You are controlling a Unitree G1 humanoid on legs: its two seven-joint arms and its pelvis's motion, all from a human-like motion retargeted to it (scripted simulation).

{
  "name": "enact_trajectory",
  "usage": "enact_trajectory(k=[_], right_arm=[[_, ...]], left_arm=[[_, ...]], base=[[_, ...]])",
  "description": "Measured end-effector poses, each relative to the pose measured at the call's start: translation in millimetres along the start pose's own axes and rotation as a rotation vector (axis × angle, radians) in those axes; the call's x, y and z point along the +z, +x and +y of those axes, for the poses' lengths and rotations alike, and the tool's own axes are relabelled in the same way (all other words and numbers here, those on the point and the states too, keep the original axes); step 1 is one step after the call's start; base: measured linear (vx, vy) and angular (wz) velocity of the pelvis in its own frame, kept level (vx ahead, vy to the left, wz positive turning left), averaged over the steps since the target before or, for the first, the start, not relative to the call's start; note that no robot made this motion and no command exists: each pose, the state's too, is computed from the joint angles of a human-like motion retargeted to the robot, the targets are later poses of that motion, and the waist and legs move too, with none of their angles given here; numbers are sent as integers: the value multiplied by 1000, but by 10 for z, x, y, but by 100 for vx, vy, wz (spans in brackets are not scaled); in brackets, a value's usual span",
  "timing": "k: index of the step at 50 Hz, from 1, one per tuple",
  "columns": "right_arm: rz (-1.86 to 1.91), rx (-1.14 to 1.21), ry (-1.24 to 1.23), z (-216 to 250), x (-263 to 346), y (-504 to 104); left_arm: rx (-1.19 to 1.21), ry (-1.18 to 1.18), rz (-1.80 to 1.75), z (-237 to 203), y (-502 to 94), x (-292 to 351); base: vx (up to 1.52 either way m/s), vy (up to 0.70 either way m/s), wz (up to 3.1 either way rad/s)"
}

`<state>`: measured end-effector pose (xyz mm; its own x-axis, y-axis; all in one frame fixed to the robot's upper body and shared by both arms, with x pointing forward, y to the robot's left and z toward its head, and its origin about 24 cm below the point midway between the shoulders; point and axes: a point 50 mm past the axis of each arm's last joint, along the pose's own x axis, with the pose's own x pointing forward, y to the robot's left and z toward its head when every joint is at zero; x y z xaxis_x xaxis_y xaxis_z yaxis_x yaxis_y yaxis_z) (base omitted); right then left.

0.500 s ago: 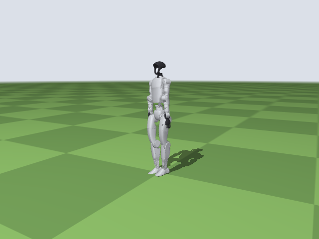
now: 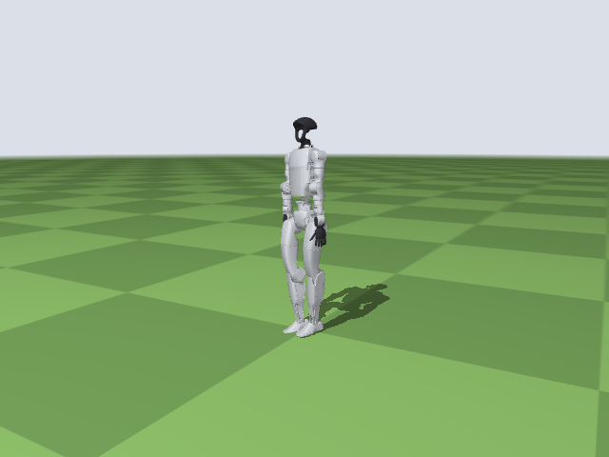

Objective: Upper body actions

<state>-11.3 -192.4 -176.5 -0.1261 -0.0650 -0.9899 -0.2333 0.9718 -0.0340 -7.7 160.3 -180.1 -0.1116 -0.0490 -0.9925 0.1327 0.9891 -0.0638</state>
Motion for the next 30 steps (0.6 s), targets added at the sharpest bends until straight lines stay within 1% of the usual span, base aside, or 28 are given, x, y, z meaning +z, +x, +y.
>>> enact_trajectory(k=[30], right_arm=[[-14, 33, -13, 1, 33, -3]], left_arm=[[12, 22, 21, 16, -1, -43]], base=[[0, 0, 0]])
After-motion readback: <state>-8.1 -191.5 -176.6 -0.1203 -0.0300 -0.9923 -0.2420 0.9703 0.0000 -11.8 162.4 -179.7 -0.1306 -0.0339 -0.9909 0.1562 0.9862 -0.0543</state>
